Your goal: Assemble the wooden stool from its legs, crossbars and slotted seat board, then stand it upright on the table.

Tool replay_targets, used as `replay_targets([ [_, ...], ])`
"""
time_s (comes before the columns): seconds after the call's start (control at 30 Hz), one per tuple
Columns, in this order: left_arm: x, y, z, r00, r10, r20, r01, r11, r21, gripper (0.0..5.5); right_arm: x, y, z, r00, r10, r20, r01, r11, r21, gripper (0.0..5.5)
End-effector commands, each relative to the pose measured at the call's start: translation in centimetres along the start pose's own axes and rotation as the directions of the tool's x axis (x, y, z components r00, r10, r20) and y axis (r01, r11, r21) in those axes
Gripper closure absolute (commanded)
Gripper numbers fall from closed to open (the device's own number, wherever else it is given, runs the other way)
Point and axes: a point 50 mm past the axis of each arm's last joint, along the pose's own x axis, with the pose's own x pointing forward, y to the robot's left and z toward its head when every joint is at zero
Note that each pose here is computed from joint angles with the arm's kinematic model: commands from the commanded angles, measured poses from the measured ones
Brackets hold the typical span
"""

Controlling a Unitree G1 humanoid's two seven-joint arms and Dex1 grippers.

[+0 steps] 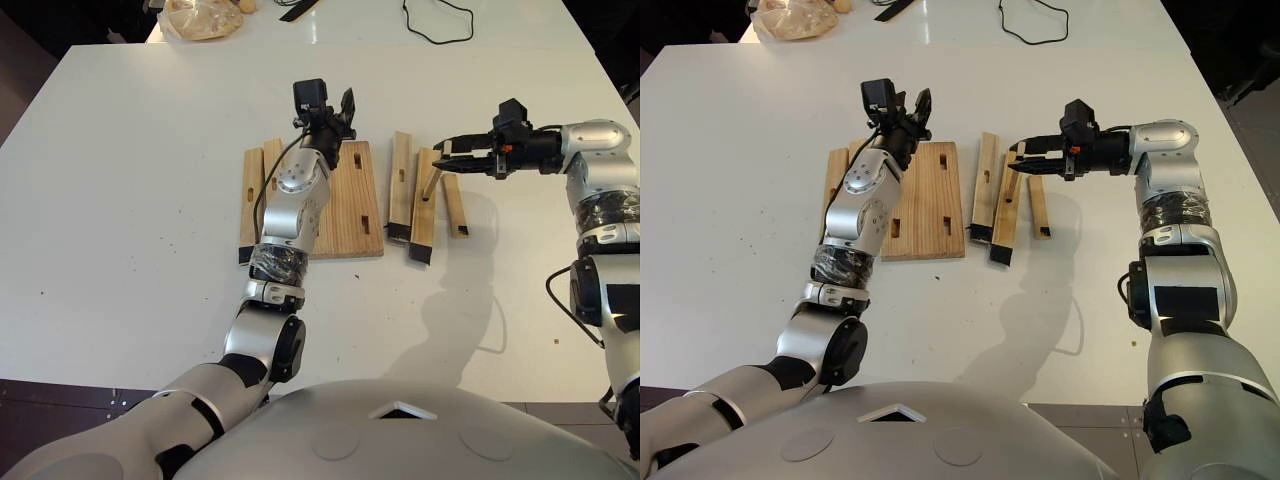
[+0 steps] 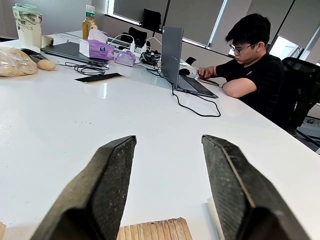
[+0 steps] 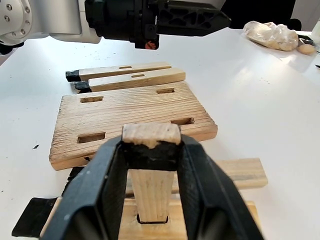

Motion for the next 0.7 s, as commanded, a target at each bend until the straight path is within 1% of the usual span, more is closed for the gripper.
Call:
replay_targets([
  [0.03, 0.3, -0.7, 0.6, 1.0, -0.028, 0.003, 0.028, 0.999, -0.016, 3.05, -0.7, 0.6, -2.3, 0.999, -0.031, -0.044, 0.035, 0.995, 0.093, 4.17],
  [0.23, 0.0, -0.6, 0.6, 0.999, -0.034, -0.003, 0.034, 0.999, -0.034, 3.05, -0.1, 1.8, -4.8, 0.994, -0.006, -0.109, 0.022, 0.989, 0.144, 4.17],
  [0.5, -0.1, -1.1, 0.5, 0.999, -0.036, -0.001, 0.036, 0.997, -0.062, 3.05, 0.3, 2.1, -5.7, 0.971, 0.036, -0.234, 0.001, 0.988, 0.153, 4.17],
  [0.6, -0.1, -1.3, 0.5, 0.999, -0.039, 0.001, 0.039, 0.997, -0.068, 3.05, 0.5, 2.1, -6.1, 0.955, 0.062, -0.291, -0.008, 0.983, 0.182, 4.17],
  [0.7, -0.1, -1.5, 0.4, 0.999, -0.04, 0.002, 0.04, 0.997, -0.073, 3.05, 0.0, 2.4, -7.0, 0.928, 0.064, -0.366, 0.009, 0.981, 0.195, 4.17],
])
